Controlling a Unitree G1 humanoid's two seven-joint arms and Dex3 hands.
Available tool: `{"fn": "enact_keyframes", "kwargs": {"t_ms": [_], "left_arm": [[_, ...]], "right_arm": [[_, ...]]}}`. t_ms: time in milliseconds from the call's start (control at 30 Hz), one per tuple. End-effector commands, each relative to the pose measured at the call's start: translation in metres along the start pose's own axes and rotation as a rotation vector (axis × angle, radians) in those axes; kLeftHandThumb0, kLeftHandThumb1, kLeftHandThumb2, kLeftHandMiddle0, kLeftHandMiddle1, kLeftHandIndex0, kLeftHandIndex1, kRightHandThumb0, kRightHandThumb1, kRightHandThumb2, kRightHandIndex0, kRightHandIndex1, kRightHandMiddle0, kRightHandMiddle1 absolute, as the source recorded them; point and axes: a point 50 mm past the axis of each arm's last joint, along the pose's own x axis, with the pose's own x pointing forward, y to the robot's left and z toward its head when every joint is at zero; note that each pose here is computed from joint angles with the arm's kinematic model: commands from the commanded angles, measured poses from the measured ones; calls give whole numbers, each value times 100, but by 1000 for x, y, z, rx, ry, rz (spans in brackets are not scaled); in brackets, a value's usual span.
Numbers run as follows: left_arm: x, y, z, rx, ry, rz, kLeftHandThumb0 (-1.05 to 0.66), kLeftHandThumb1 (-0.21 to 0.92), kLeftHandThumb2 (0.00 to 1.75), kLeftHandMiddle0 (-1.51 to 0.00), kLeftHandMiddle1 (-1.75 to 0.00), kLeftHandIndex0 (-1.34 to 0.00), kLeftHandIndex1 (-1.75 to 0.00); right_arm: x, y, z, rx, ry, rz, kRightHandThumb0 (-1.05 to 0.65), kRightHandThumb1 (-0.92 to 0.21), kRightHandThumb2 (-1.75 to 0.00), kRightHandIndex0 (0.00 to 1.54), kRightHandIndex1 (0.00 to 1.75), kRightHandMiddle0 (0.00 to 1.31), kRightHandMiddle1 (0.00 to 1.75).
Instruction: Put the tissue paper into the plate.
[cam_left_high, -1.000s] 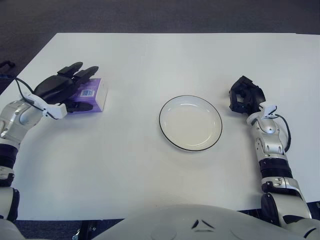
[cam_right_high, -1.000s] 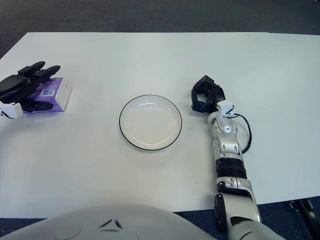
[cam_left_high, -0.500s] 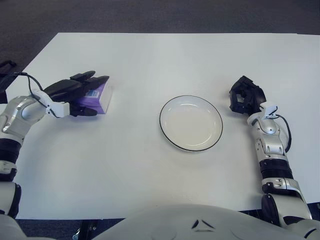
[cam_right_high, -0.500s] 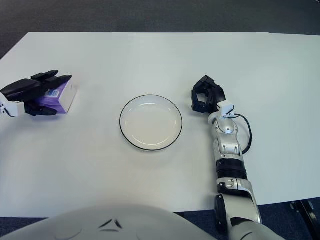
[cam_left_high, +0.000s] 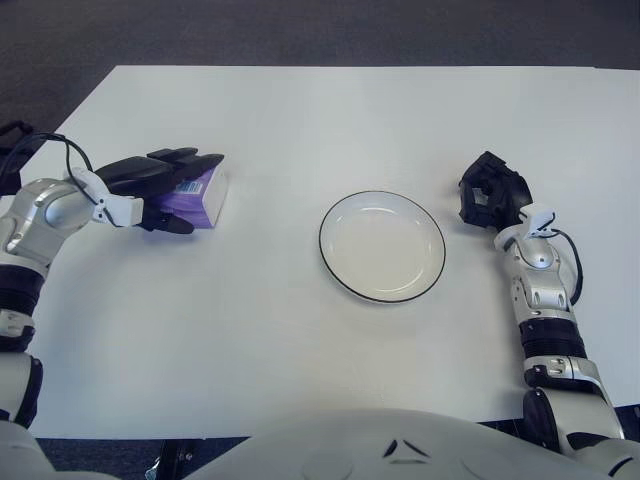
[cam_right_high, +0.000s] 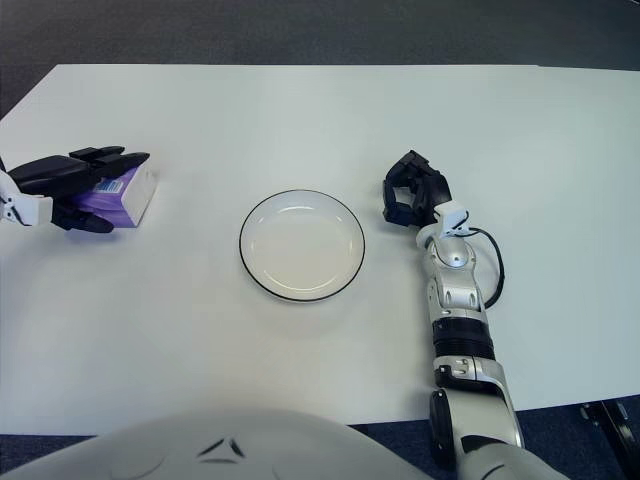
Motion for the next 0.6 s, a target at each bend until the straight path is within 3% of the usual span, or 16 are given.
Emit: {"fn": "enact_keyframes", "kwargs": {"t_ms": [0, 100, 267, 300, 333, 367, 400, 433, 467, 500, 567], "left_arm": [[4, -17, -1, -20, 16, -79, -105, 92, 22, -28, -21, 0, -11], [4, -17, -1, -13, 23, -68, -105, 92, 17, -20, -49, 0, -17], [11, -23, -6, -22, 48, -34, -83, 83, 10, -20, -87, 0, -57], [12, -24, -7, -24, 53, -26, -71, 76, 19, -22, -103, 0, -81], [12, -24, -8, -25, 55, -21, -63, 62, 42, -22, -115, 0, -97], [12, -24, -8, -19, 56, -8, -60, 56, 51, -22, -119, 0, -103], [12, -24, -8, -13, 60, 7, -24, 54, 65, -37, -130, 0, -128], [12, -24, -9, -9, 63, 17, 0, 50, 78, -46, -139, 0, -145], [12, -24, -9, -1, 72, 41, 9, 49, 84, -50, -142, 0, -151], [12, -25, -10, 4, 79, 57, 5, 40, 102, -58, -148, -17, -159], [13, -25, -11, 8, 100, 92, 3, 31, 119, -66, -153, -31, -167]], "right_arm": [[-44, 15, -56, 56, 219, -6, -45, -41, -120, 125, 175, 54, 175], [-45, 15, -56, 57, 218, -5, -45, -41, -120, 125, 175, 54, 175], [-45, 15, -56, 58, 217, 0, -45, -41, -121, 124, 175, 54, 175], [-45, 15, -56, 57, 216, 0, -45, -41, -121, 124, 175, 54, 175], [-45, 15, -56, 57, 216, 0, -45, -41, -121, 124, 175, 54, 175], [-45, 15, -56, 58, 216, 0, -45, -41, -121, 124, 175, 55, 175], [-45, 15, -56, 58, 216, 0, -45, -41, -121, 124, 175, 55, 175], [-45, 15, -56, 58, 216, 0, -45, -41, -121, 124, 175, 55, 175], [-45, 15, -56, 59, 216, 0, -45, -40, -121, 124, 175, 55, 175], [-45, 15, -56, 60, 215, 0, -45, -41, -121, 124, 175, 55, 175], [-45, 15, -56, 61, 215, 0, -45, -41, -121, 125, 175, 54, 175]]}}
